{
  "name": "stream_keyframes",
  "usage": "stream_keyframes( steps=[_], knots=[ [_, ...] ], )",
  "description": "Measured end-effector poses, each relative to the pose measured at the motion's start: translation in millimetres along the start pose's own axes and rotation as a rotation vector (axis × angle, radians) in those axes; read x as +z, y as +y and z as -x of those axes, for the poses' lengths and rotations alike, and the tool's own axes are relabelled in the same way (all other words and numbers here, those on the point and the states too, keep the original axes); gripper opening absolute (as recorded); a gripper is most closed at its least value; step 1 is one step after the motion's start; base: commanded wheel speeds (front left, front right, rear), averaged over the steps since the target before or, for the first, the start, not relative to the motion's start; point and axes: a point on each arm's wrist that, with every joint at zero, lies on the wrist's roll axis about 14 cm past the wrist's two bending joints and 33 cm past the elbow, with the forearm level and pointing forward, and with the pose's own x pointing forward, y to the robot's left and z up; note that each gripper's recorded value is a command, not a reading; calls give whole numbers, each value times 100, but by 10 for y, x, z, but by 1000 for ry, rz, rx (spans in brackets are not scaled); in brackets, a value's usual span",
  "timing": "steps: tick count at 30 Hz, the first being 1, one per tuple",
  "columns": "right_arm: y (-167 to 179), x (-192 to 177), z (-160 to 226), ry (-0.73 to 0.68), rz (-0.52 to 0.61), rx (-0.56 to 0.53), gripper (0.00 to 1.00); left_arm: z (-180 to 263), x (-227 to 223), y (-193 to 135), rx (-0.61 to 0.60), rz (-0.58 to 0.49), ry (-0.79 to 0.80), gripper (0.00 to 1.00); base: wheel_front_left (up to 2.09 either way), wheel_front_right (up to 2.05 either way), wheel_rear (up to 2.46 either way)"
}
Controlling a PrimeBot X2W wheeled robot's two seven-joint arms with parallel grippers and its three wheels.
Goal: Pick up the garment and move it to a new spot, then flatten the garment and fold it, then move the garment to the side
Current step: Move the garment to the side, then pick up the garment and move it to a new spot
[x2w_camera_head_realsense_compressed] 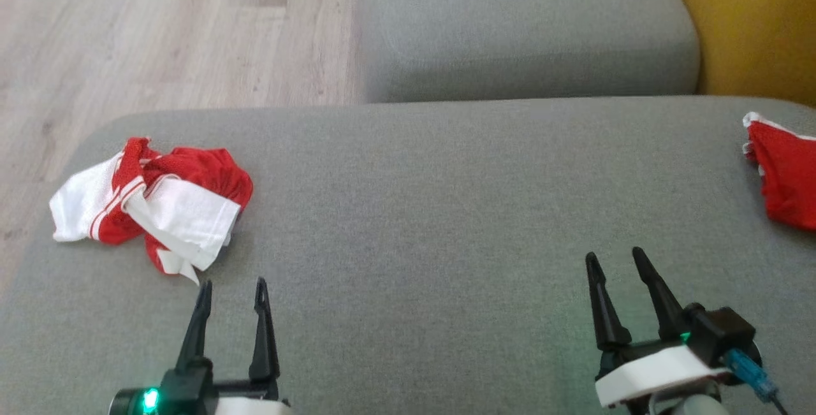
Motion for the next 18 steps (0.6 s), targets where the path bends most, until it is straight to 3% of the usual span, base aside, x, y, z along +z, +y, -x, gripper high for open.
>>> stream_keyframes(
  steps=[18],
  knots=[
    [4, 14, 43, -8, -8, -9, 100, 27, -73, 6, -2, -2, 23, 100, 0, 0, 0]
  ],
)
